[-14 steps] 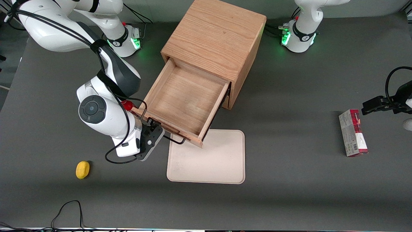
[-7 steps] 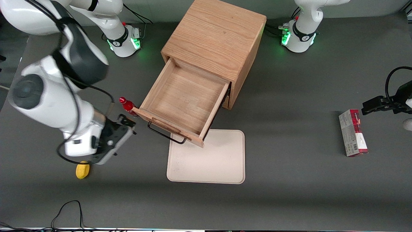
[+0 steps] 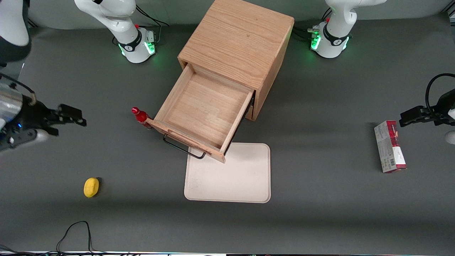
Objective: Open upper drawer
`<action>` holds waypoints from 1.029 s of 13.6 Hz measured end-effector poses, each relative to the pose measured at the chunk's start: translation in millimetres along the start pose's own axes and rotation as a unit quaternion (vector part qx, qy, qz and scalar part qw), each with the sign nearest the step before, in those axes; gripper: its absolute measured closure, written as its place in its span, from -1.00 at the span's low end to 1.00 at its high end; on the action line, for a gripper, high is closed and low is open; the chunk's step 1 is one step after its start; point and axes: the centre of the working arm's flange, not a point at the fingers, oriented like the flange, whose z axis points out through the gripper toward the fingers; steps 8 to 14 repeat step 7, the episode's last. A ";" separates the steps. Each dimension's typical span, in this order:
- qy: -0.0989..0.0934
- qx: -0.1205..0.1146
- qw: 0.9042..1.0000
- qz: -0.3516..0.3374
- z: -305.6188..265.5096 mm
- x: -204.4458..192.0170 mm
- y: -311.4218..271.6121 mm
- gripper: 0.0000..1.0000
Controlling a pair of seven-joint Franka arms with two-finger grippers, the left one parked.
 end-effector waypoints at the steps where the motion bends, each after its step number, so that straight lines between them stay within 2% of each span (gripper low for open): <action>1: -0.003 -0.010 1.000 0.020 -6.4 -28.3 -4.9 -1.00; 2: 0.002 -0.021 0.999 0.032 -11.6 -54.7 -13.1 -1.00; 5: 0.037 -0.044 0.997 0.053 -14.7 -114.0 -22.1 -1.00; 14: 0.042 -0.041 0.996 0.067 -10.0 -117.9 -7.6 -1.00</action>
